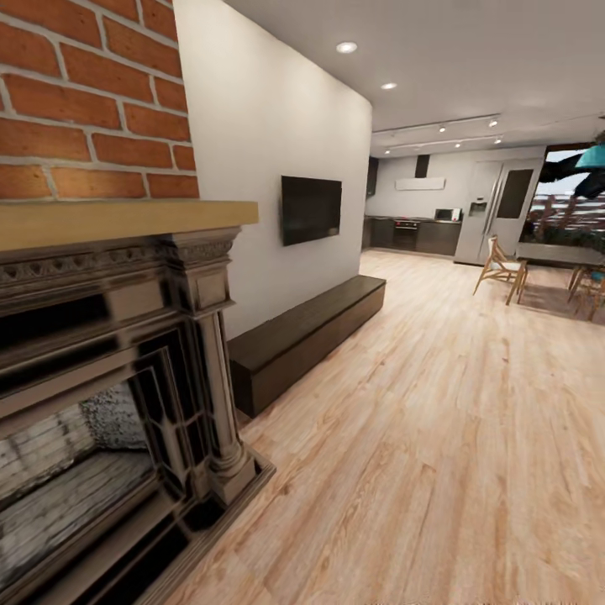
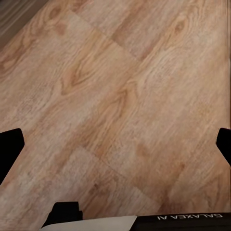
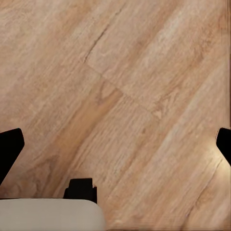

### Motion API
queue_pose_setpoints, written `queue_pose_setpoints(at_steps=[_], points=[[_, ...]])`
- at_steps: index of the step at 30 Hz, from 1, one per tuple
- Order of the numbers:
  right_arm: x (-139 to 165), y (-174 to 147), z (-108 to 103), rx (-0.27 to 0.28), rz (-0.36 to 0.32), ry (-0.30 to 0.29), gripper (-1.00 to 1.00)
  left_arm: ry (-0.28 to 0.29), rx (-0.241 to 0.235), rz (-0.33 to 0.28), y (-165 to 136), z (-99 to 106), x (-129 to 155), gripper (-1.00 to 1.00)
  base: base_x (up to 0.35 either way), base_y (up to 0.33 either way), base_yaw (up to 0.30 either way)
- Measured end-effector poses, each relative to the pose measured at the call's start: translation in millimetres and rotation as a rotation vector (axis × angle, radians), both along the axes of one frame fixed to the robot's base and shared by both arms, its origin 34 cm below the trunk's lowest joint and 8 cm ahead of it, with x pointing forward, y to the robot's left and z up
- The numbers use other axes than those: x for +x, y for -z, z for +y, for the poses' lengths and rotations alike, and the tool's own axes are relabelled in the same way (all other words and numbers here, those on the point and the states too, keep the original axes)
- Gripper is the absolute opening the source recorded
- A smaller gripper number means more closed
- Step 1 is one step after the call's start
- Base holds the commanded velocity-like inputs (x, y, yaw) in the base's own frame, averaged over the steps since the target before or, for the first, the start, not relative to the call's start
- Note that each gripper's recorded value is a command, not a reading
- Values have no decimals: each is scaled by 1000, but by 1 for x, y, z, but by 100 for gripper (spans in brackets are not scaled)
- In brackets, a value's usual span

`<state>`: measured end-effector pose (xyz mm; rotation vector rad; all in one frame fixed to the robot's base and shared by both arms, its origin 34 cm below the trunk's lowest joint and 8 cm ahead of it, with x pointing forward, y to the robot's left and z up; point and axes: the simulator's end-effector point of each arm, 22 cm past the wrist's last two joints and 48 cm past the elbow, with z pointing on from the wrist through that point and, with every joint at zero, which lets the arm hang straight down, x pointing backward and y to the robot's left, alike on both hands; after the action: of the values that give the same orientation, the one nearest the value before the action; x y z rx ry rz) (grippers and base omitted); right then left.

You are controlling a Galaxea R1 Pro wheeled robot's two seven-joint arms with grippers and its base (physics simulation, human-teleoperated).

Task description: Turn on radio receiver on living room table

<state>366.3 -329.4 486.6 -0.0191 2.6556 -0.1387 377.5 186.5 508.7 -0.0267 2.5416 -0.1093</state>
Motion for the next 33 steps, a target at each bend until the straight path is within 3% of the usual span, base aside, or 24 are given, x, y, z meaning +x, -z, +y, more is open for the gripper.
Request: queue_pose_setpoints(at_steps=[33], points=[[1,-1,-1,0,-2,2,100,-1,0,0,0,0,0,100,0,0,-272]])
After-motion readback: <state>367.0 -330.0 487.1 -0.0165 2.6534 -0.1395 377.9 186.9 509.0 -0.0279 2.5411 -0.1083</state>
